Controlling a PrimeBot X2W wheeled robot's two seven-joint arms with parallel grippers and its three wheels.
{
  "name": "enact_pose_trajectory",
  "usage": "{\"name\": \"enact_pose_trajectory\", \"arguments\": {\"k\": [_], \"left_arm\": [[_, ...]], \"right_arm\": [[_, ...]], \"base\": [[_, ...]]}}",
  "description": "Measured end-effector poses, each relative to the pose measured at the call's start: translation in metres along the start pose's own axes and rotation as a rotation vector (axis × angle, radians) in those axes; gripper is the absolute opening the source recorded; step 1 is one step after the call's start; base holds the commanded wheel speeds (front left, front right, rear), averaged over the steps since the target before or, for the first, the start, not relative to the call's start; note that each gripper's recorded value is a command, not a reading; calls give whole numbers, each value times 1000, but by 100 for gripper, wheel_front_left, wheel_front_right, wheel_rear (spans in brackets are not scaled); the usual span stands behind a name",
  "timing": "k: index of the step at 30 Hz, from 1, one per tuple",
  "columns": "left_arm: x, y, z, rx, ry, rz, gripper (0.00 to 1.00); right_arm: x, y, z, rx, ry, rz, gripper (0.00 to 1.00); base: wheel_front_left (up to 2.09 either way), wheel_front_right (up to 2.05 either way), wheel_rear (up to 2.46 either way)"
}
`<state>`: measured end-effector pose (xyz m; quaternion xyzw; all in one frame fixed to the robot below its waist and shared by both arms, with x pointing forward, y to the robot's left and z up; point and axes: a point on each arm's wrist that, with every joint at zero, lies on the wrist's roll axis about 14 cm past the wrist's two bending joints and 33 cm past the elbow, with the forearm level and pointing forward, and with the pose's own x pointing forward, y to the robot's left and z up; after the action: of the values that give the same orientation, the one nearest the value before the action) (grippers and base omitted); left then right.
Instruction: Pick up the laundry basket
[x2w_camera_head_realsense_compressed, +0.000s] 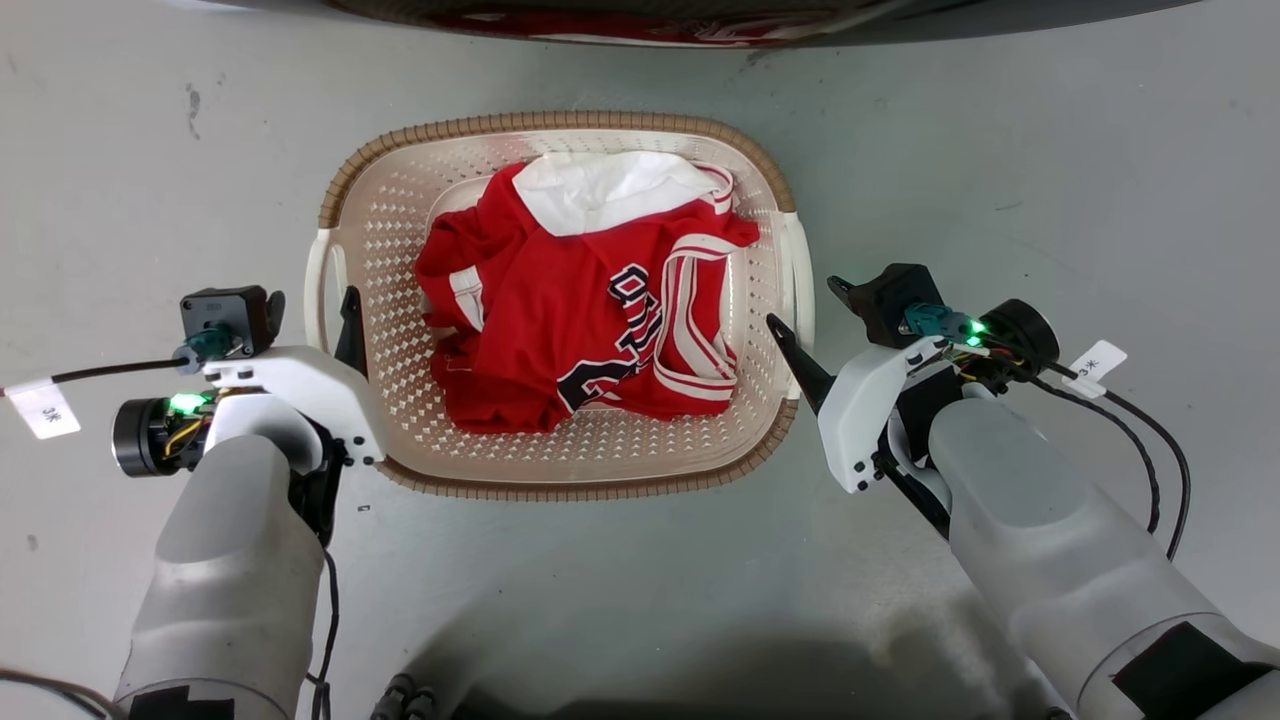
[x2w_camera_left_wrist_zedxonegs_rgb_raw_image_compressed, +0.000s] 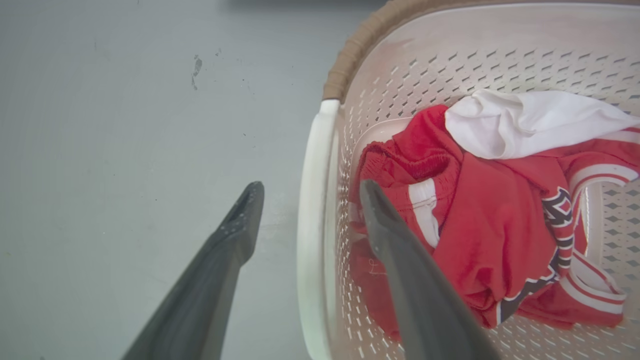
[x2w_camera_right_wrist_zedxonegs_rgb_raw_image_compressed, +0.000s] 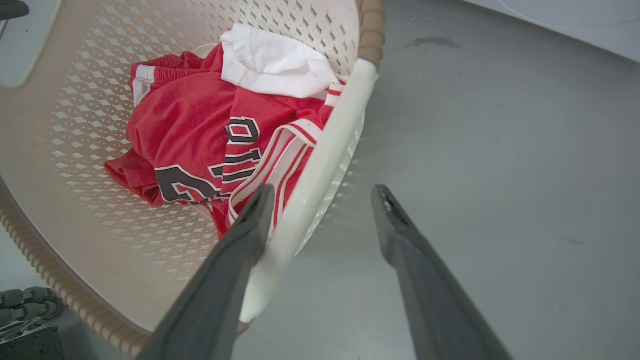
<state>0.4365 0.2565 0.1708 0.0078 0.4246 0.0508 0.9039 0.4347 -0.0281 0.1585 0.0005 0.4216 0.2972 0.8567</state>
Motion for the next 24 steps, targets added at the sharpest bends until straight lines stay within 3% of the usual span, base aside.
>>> {"name": "enact_pose_trajectory", "arguments": {"k": [14,15,16,17,18,24], "left_arm": [[6,-10,-18,-7,56,-25,100],[6,-12,-20,-4,63,-28,94],[6,-13,-21,-3,65,-31,45],[6,-14,-22,-4,71,-33,12],[6,-15,-24,-3,77,-38,0],[5,-21,-24,-12,79,-50,0]], "right_arm": [[11,1,-15,8,56,17,100],[11,1,-16,10,59,17,47],[11,1,-17,11,62,17,23],[12,1,-17,9,67,18,0],[12,2,-18,9,72,20,0],[12,1,-17,16,74,13,0]], "base": [[0,0,0],[0,0,0],[0,0,0],[0,0,0],[0,0,0],[0,0,0]]}}
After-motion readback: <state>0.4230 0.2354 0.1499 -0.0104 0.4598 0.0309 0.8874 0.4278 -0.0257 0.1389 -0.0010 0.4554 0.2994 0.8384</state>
